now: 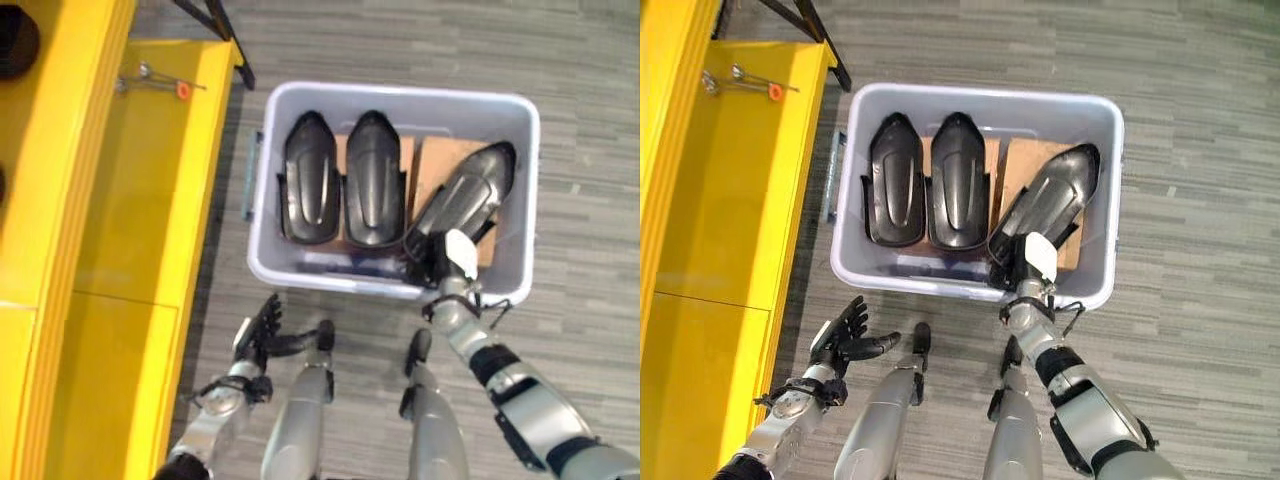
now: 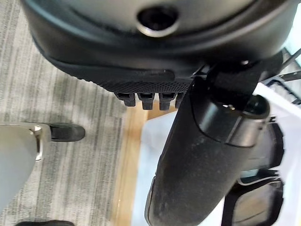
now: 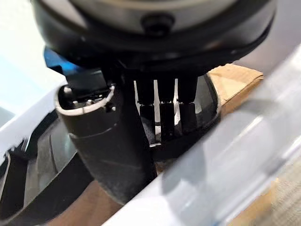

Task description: Move parts from the plastic box to the shelf.

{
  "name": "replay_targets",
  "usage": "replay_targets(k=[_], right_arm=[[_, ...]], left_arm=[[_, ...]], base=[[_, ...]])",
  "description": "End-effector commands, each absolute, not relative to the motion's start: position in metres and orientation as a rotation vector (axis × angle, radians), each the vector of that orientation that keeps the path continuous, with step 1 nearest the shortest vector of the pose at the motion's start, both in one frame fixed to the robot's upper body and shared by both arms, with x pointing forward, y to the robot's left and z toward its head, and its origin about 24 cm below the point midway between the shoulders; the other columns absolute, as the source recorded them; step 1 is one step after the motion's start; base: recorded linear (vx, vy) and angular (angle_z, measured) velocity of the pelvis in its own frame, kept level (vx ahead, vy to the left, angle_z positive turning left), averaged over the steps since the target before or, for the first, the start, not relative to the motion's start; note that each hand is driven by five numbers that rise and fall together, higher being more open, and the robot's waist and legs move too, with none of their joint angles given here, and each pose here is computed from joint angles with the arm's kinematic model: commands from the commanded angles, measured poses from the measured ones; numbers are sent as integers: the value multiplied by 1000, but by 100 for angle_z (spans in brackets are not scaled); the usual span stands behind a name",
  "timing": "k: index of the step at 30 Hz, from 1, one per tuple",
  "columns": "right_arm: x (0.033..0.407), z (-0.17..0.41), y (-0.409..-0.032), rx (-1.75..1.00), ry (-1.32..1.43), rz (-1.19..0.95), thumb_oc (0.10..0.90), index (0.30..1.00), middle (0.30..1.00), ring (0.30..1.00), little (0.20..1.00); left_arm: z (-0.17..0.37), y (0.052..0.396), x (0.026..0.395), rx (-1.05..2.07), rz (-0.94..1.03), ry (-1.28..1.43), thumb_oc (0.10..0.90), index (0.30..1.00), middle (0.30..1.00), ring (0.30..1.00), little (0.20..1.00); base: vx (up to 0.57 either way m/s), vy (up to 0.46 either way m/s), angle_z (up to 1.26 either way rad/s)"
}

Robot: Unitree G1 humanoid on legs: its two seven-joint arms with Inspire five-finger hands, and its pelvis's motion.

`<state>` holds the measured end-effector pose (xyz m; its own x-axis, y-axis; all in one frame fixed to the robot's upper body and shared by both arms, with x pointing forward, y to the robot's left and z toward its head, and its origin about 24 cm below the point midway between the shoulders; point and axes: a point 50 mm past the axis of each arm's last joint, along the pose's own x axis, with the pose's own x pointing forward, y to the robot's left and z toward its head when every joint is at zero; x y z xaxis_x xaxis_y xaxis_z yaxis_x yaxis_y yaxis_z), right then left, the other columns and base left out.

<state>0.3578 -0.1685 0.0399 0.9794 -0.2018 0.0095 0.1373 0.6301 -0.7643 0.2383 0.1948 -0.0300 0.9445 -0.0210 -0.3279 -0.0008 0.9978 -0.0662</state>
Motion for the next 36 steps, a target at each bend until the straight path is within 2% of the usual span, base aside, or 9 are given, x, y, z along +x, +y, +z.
replay_targets(k=[1,20,36], right_arm=[[349,42,-171,-917,10,-173,400,300,300,300,300],[330,99,-202,-1152,-295,-169,400,300,300,300,300],[301,125,-194,-1158,-456,-17,400,300,300,300,300]], left_arm=[[-20,196,234,-55,-44,266,900,1000,1000,1000,1000],[-43,226,203,-34,15,390,900,1000,1000,1000,1000],[-60,231,184,-34,50,466,900,1000,1000,1000,1000]], base=[[0,0,0],[30,-30,-5],[59,-15,-4]])
